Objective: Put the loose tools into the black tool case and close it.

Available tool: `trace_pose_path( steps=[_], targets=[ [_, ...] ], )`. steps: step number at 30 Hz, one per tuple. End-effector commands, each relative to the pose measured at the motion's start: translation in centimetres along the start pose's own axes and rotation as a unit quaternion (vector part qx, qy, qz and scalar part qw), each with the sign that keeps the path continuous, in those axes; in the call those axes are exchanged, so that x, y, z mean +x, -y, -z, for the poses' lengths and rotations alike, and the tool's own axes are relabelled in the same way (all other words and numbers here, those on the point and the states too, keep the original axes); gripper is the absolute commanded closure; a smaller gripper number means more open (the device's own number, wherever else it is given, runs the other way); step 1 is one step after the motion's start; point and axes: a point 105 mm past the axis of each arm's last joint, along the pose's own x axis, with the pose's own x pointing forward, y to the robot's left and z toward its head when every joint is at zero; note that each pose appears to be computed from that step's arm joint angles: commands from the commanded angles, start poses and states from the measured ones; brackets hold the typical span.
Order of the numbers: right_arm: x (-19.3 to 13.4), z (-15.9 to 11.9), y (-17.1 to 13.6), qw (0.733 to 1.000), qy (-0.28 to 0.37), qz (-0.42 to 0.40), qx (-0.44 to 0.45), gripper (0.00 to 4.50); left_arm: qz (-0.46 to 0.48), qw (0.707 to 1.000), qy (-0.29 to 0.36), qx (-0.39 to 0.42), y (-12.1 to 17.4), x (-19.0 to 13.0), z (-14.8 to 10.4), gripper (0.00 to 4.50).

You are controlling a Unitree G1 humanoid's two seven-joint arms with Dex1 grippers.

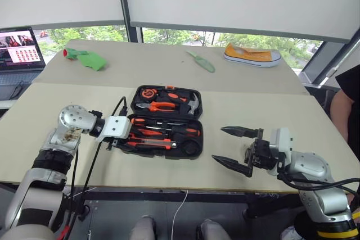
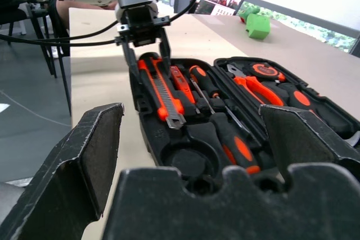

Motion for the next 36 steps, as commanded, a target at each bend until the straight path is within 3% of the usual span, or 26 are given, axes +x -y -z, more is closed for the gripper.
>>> trace_pose_path(
  steps=[1, 2, 4, 7, 9, 14, 17, 25, 27, 30, 36],
  targets=[
    [-0.1, -1.2, -0.1, 1.0, 0.012, -0.007, -0.016, 0.0, 0.013, 1.0, 0.002, 0.009, -0.2, 0.3, -0.4, 2.7],
    [-0.1, -1.2, -0.2, 1.0, 0.011, -0.008, -0.016, 0.0, 0.018, 1.0, 0.009, 0.007, -0.2, 0.4, -0.6, 2.7],
    [-0.1, -1.1, -0.2, 1.0, 0.011, -0.009, -0.016, 0.0, 0.015, 1.0, 0.021, 0.006, -0.3, 0.5, -0.9, 1.68],
    [-0.1, -1.1, -0.1, 1.0, 0.01, -0.01, -0.017, 0.0, -0.006, 0.999, 0.041, 0.014, -1.0, 0.1, -1.3, 0.84],
    [-0.2, -1.1, 0.0, 1.0, 0.01, -0.01, -0.017, 0.0, -0.031, 0.997, 0.072, 0.019, -1.6, -0.4, -1.9, 0.03],
    [-0.6, -0.9, 0.6, 1.0, 0.007, -0.001, -0.016, 0.0, -0.082, 0.979, 0.174, -0.065, -3.0, -2.8, -2.8, 0.03],
    [-0.6, -0.5, 0.8, 1.0, 0.009, 0.005, -0.01, 0.0, -0.07, 0.977, 0.185, -0.084, -2.3, -2.0, -2.6, 0.8],
    [0.1, -0.2, 0.6, 1.0, 0.017, 0.006, -0.003, 0.0, -0.056, 0.979, 0.171, -0.095, -0.5, 1.2, -1.4, 3.94],
    [0.1, -0.2, 0.6, 1.0, 0.017, 0.007, -0.002, 0.0, -0.061, 0.982, 0.153, -0.094, -0.4, 1.8, -0.8, 4.44],
    [0.1, -0.1, 0.6, 1.0, 0.018, 0.009, 0.0, 0.0, -0.071, 0.986, 0.115, -0.099, -0.4, 2.8, 0.4, 4.44],
    [0.0, -0.1, 0.3, 1.0, 0.017, 0.011, 0.003, 0.0, -0.028, 0.987, 0.104, -0.119, 1.2, 4.1, 0.9, 4.44]
  ],
)
